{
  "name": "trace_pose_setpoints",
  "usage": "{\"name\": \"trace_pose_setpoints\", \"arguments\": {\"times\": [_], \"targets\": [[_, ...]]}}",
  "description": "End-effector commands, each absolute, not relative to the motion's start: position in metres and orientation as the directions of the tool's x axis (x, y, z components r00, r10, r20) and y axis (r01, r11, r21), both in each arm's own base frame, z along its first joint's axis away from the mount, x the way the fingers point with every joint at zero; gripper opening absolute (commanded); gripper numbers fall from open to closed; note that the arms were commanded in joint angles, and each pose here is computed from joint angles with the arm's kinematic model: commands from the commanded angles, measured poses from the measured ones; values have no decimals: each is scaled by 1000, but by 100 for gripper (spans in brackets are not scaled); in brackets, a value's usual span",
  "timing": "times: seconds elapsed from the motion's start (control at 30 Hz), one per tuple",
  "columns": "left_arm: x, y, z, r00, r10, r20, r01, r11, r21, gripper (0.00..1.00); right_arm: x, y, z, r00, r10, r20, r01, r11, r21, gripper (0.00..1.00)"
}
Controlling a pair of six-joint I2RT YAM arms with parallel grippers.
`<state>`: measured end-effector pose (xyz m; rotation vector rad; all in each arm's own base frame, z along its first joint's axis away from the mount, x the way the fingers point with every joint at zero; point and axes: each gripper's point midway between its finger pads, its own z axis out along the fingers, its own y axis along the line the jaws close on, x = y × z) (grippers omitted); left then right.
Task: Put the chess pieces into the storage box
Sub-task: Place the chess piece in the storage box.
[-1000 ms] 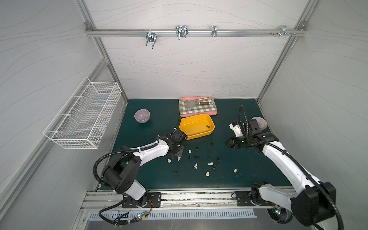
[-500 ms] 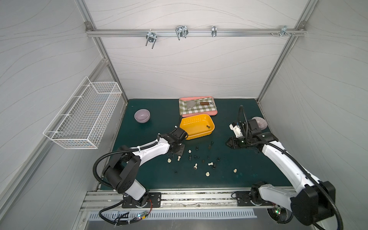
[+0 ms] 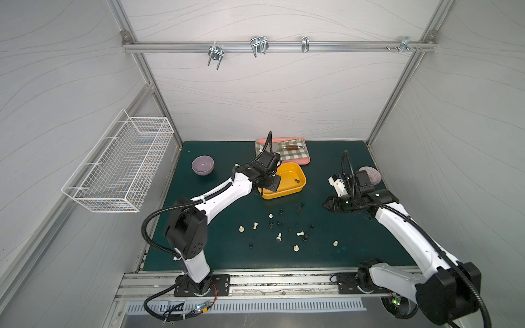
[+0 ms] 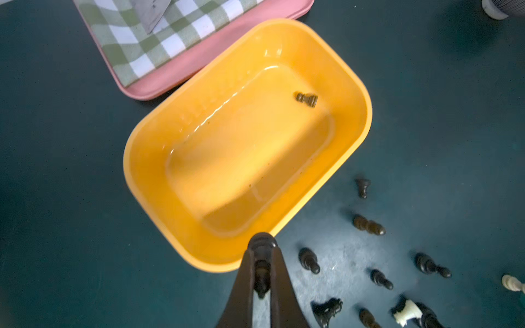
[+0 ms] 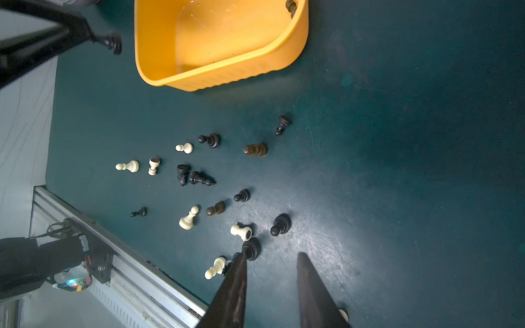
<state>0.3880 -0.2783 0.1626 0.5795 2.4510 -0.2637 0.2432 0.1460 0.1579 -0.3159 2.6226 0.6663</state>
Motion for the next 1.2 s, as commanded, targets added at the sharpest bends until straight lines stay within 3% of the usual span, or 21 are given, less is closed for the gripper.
{"name": "trace_pose_setpoints", "arguments": {"times": [0.0, 0.33, 0.8, 1.17], "targets": [[417, -306, 171, -685, 363, -632, 518, 853, -72, 2, 237, 147, 159, -896, -116, -428, -308, 857, 413, 32], [470, -361, 150, -674, 383, -632, 574, 810, -122, 2, 233, 142, 157, -899, -108, -425, -293, 868, 401, 32], [487, -380, 118, -691, 350, -632, 563, 809, -169, 2, 229, 143, 155, -907, -100, -409, -283, 863, 417, 32], [493, -386, 102, -700, 340, -627, 557, 810, -183, 8, 221, 140, 154, -911, -87, -403, -268, 867, 419, 32]]}}
